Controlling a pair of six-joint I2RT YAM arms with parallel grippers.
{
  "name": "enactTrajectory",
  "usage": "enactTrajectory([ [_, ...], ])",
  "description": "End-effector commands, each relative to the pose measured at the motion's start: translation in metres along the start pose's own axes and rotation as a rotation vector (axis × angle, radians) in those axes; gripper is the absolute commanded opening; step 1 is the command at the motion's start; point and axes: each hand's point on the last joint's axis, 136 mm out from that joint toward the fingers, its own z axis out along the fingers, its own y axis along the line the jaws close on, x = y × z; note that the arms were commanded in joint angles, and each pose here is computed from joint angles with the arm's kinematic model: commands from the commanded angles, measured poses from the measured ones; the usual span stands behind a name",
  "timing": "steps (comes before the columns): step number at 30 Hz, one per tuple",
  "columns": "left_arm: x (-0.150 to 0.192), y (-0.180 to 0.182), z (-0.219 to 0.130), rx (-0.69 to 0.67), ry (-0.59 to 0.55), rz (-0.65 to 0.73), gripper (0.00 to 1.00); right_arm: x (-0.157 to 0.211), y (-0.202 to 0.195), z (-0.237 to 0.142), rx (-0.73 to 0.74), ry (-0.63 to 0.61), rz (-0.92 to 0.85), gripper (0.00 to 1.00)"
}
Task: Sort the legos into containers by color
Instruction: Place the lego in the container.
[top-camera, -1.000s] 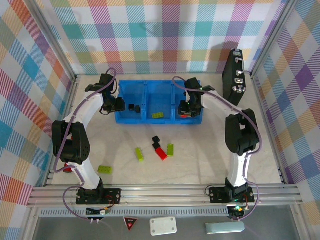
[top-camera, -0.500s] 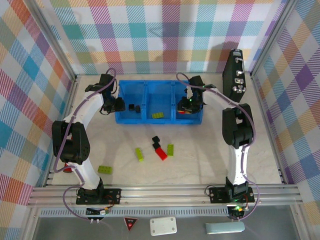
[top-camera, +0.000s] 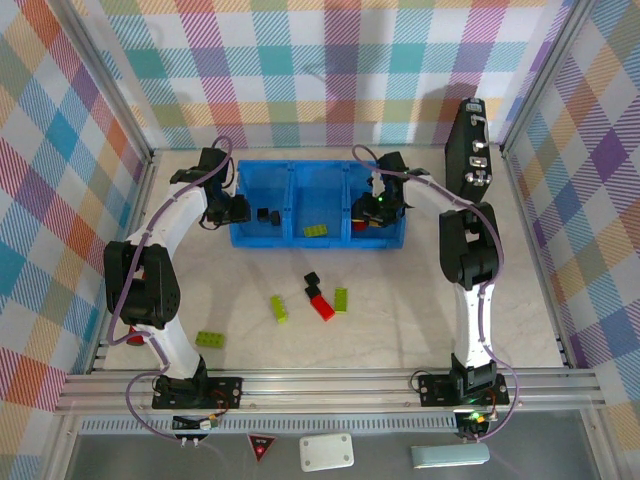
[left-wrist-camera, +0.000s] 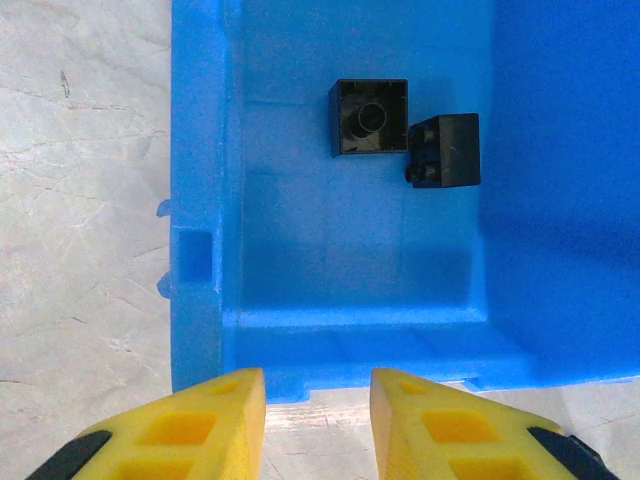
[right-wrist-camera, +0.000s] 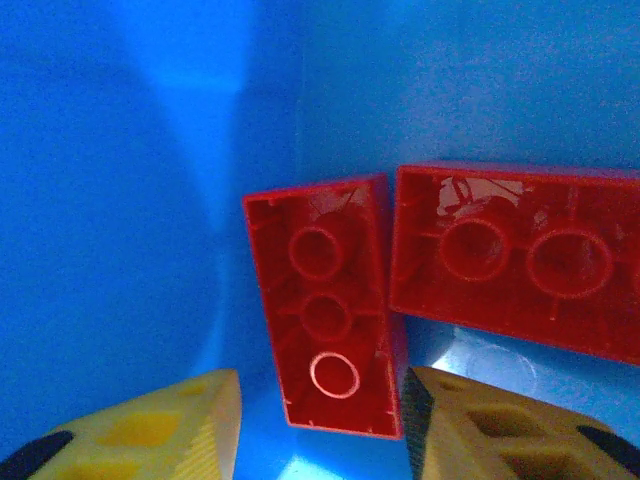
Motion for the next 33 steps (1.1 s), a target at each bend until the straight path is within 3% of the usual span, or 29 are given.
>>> enactTrajectory([
  [1,0.007,0.009,0.002,-0.028,0.031,0.004,0.33,-0.009,0.008,-0.008,-0.019,-0.024,-0.023,0.51],
  [14,0.006,0.007,0.0,-0.012,0.021,0.0,0.33,-0.007,0.034,-0.062,-0.045,-0.097,-0.05,0.5],
  [21,0.005,0.004,-0.002,-0.002,0.007,-0.003,0.33,0.012,0.048,-0.098,-0.061,-0.137,-0.073,0.49],
  [33,0.006,-0.017,-0.02,0.001,-0.014,0.01,0.33,0.056,0.064,-0.126,-0.068,-0.16,-0.116,0.49],
])
